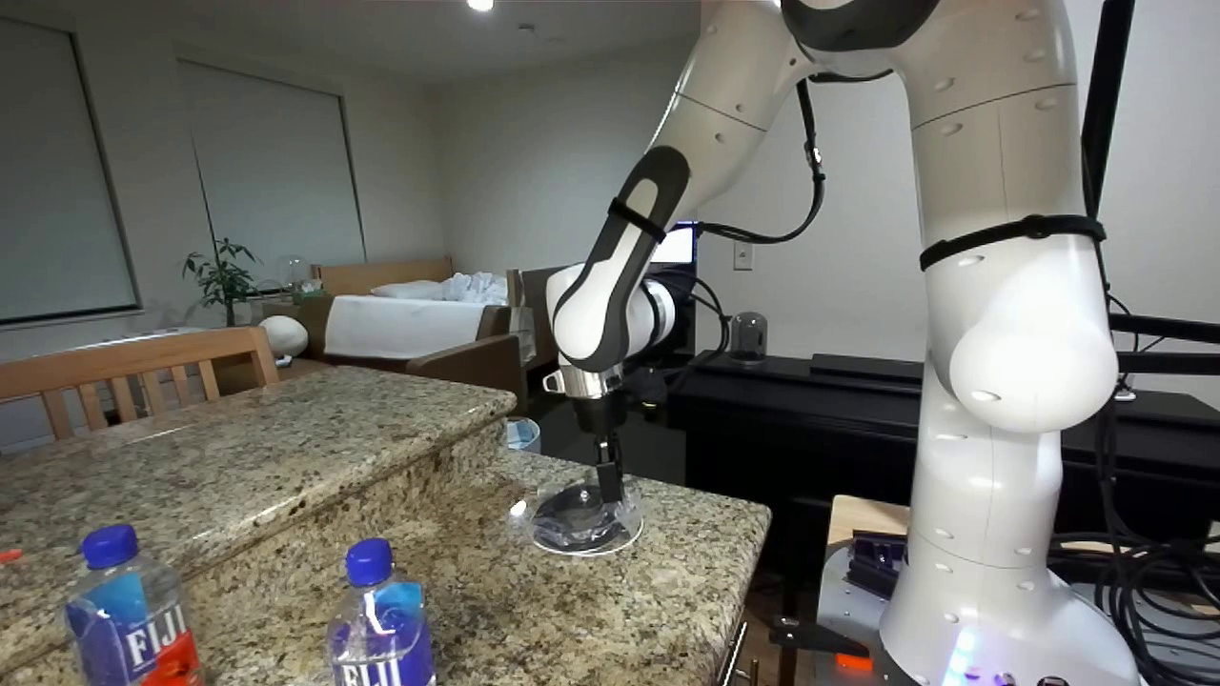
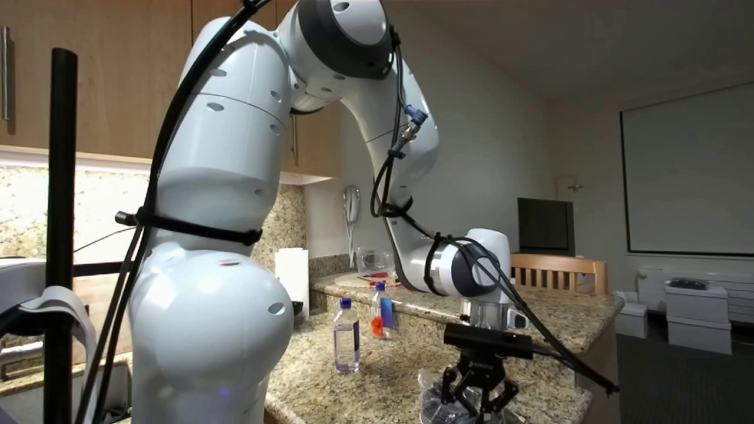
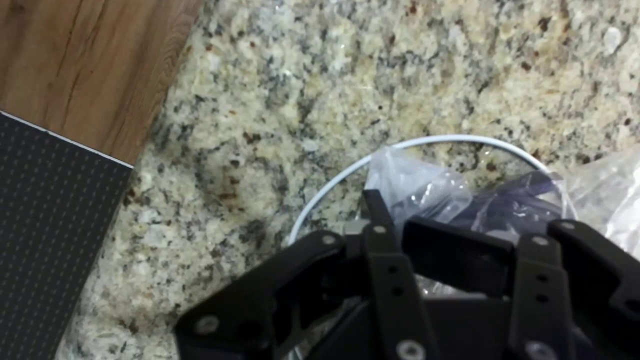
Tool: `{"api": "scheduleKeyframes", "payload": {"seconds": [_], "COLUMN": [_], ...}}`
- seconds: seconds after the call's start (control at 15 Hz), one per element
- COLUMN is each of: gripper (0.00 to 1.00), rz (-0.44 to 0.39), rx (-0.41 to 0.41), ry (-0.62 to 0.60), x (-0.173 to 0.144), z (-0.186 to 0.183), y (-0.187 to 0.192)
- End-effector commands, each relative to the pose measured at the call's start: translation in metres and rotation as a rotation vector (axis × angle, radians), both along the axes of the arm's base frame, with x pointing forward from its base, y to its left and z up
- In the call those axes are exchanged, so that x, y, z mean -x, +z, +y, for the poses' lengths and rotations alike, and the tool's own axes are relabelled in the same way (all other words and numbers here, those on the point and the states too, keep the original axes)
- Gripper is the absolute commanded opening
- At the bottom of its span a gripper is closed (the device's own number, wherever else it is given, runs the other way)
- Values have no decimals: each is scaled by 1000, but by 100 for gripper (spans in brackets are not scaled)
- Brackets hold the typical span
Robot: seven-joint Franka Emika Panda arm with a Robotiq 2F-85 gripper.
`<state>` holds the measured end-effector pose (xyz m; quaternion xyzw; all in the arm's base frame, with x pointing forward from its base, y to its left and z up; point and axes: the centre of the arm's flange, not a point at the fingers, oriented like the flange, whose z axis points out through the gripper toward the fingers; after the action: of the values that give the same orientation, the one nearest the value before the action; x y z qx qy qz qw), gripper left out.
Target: Move the bottle and the black cable to the left on the counter
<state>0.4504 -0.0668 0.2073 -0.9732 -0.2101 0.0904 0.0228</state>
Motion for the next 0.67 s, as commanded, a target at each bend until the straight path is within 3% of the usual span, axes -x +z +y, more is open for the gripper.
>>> {"api": "scheduleKeyframes", "payload": {"seconds": [0.0,0.6], "gripper": [8,9], "rz": [-2,-42], "rx": [12,33], "ry": [6,2], "x": [1,-4], "z": [8,28], "y": [0,35]}}
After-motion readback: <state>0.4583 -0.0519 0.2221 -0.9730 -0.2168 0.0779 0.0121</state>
